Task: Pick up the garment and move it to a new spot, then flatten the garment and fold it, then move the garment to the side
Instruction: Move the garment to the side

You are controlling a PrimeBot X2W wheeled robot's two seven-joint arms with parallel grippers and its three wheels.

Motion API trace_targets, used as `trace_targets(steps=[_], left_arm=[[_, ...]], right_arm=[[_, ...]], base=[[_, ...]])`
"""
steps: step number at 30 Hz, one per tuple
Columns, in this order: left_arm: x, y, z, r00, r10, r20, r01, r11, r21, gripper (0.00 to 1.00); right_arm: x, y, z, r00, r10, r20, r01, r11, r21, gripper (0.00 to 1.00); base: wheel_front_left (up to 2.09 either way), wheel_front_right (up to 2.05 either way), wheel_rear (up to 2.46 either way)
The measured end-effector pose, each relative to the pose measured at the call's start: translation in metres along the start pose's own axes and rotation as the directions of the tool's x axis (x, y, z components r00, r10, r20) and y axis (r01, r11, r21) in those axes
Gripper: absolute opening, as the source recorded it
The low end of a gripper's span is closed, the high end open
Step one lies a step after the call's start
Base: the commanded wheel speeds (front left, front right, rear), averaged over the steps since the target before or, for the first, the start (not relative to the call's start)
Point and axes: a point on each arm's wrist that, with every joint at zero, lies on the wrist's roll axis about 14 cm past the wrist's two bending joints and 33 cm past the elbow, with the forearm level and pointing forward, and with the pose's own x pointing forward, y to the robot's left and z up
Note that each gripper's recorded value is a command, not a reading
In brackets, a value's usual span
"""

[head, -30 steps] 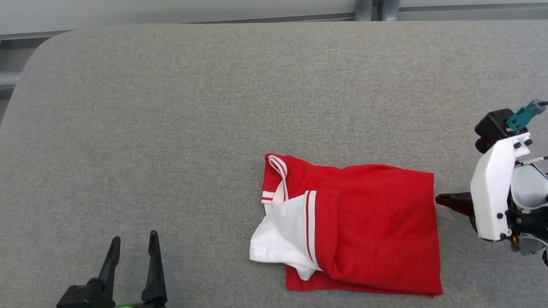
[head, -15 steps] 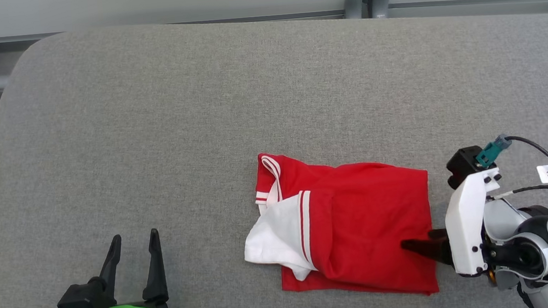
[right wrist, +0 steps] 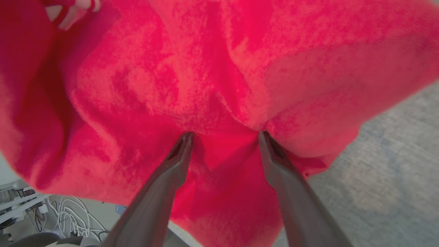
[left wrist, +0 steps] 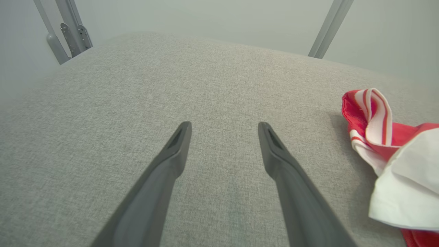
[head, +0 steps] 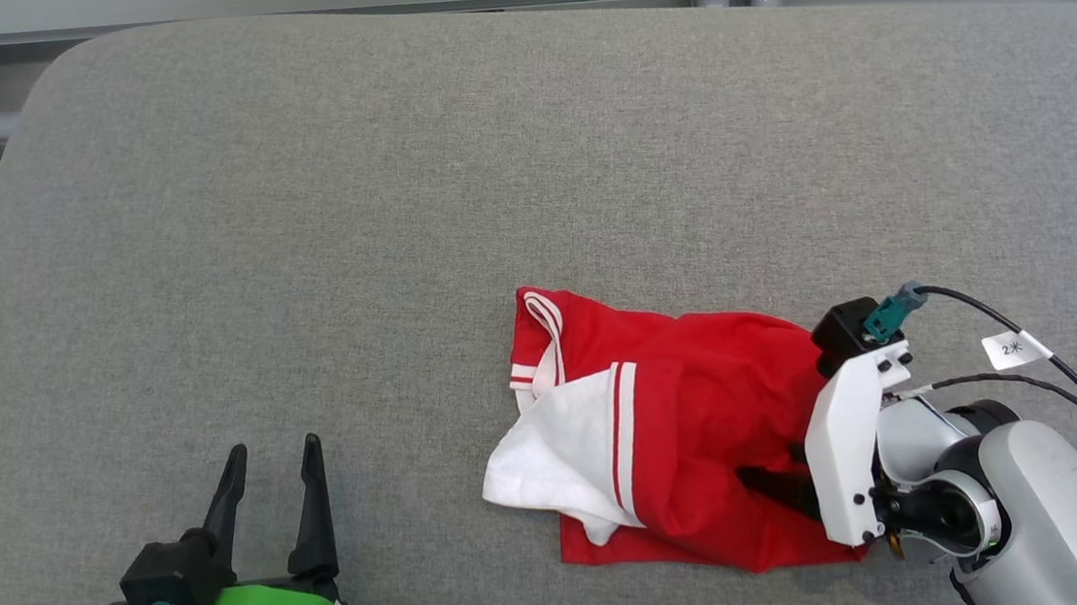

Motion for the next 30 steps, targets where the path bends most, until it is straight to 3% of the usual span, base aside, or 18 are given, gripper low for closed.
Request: trace_targets(steps=[1,2,3,12,20,30], left_arm=[[0.0,0.001,0.0,1.0,0.002,-0.001,-0.002,1.0,0.0,1.0],[0.0,0.002,0.0,1.0,0.005,-0.002,-0.005,1.0,0.001,1.0],[0.0,0.002,0.0,1.0,0.006,-0.002,-0.006,1.0,0.001,1.0],[-0.001,0.002,0.004,1.0,0.003,0.012,-0.003,1.0,0.004,1.0],[-0.003,-0.003,0.011,0.999,-0.017,0.035,0.017,1.0,0.004,1.0],[-0.01,-0.011,0.019,0.997,-0.032,0.07,0.033,0.999,-0.016,1.0]], right_arm=[[0.003,0.001,0.001,1.0,0.002,0.001,-0.002,1.0,-0.006,1.0],[0.005,0.002,0.001,1.0,0.004,-0.001,-0.004,1.0,-0.012,0.32],[0.006,0.002,0.001,1.0,0.005,-0.001,-0.005,1.0,-0.021,0.0],[-0.007,-0.004,0.012,0.998,0.004,0.066,-0.001,0.999,-0.035,0.0],[-0.054,-0.017,0.038,0.984,-0.042,0.174,0.062,0.992,-0.113,0.0],[-0.101,-0.002,0.059,0.965,-0.035,0.259,0.088,0.977,-0.194,0.0]], base=[[0.0,0.0,0.0],[0.0,0.0,0.0],[0.0,0.0,0.0],[0.0,0.0,0.0],[0.0,0.0,0.0],[0.0,0.0,0.0]])
